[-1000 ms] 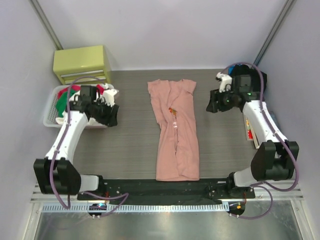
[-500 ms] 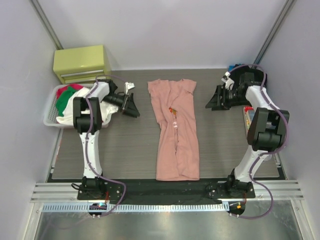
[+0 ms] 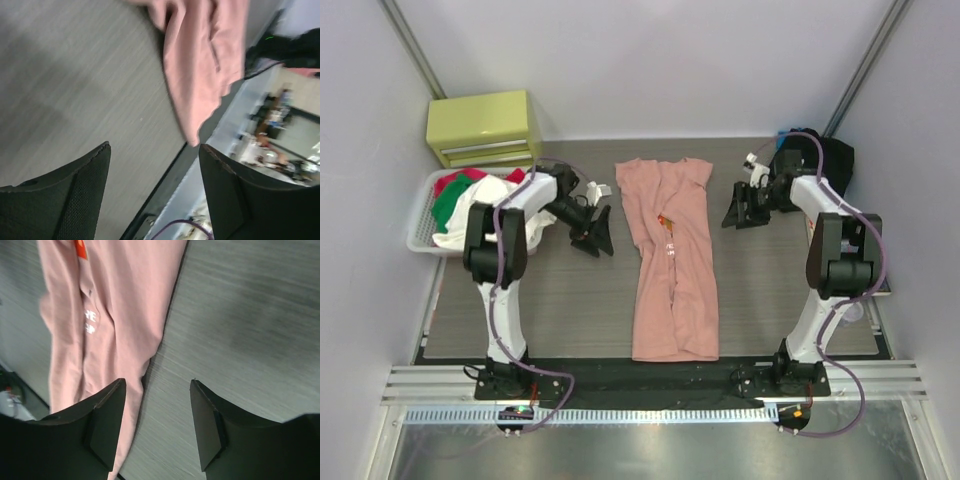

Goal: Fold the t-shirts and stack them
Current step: Grab the bottom of the folded rectangular tshirt with right arm

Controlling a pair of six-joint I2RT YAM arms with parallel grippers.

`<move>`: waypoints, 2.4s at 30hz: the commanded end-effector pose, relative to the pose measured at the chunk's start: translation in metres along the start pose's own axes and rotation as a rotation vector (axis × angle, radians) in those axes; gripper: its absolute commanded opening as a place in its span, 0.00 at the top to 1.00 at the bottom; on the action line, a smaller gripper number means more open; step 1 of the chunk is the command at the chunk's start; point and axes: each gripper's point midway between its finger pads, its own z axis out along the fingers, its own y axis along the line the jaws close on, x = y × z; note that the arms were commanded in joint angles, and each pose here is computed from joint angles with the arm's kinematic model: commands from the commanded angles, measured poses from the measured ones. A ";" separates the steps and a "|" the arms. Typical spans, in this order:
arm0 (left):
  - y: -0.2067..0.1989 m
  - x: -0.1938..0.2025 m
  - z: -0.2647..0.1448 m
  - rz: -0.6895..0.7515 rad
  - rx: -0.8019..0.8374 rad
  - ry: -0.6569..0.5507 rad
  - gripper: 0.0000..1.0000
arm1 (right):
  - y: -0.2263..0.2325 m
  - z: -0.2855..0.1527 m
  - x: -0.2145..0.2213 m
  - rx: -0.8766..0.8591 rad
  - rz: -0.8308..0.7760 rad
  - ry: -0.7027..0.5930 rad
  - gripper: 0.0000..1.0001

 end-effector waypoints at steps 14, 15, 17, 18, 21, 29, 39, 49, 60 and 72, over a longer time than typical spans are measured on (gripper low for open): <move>-0.037 0.069 0.013 0.184 -0.335 -0.039 0.34 | 0.075 -0.039 0.101 0.005 -0.195 0.008 0.36; -0.041 0.070 0.018 0.158 -0.268 -0.023 0.32 | 0.075 -0.037 0.105 -0.006 -0.191 0.020 0.36; -0.034 0.069 0.027 0.084 -0.206 0.023 0.30 | 0.075 -0.033 0.113 -0.036 -0.178 0.064 0.40; -0.037 0.070 0.032 0.074 -0.164 0.036 0.30 | 0.075 -0.031 0.117 -0.046 -0.172 0.076 0.41; -0.031 0.072 0.041 0.053 -0.122 0.058 0.29 | 0.079 -0.027 0.123 -0.091 -0.171 0.101 0.43; -0.033 0.062 0.022 0.157 -0.244 -0.017 0.28 | 0.062 -0.022 0.118 -0.019 -0.182 0.131 0.39; -0.018 0.020 0.011 0.212 -0.343 -0.079 0.32 | 0.052 -0.011 0.084 0.026 -0.246 0.088 0.52; -0.020 -0.065 -0.024 0.459 -0.798 -0.322 1.00 | 0.067 0.021 0.049 0.147 -0.419 0.076 0.99; 0.040 -0.076 0.038 0.291 -0.735 -0.116 1.00 | 0.067 0.091 0.033 0.094 -0.389 0.180 0.99; 0.039 -0.105 0.062 0.244 -0.638 -0.104 1.00 | 0.050 0.127 0.030 0.070 -0.360 0.246 0.99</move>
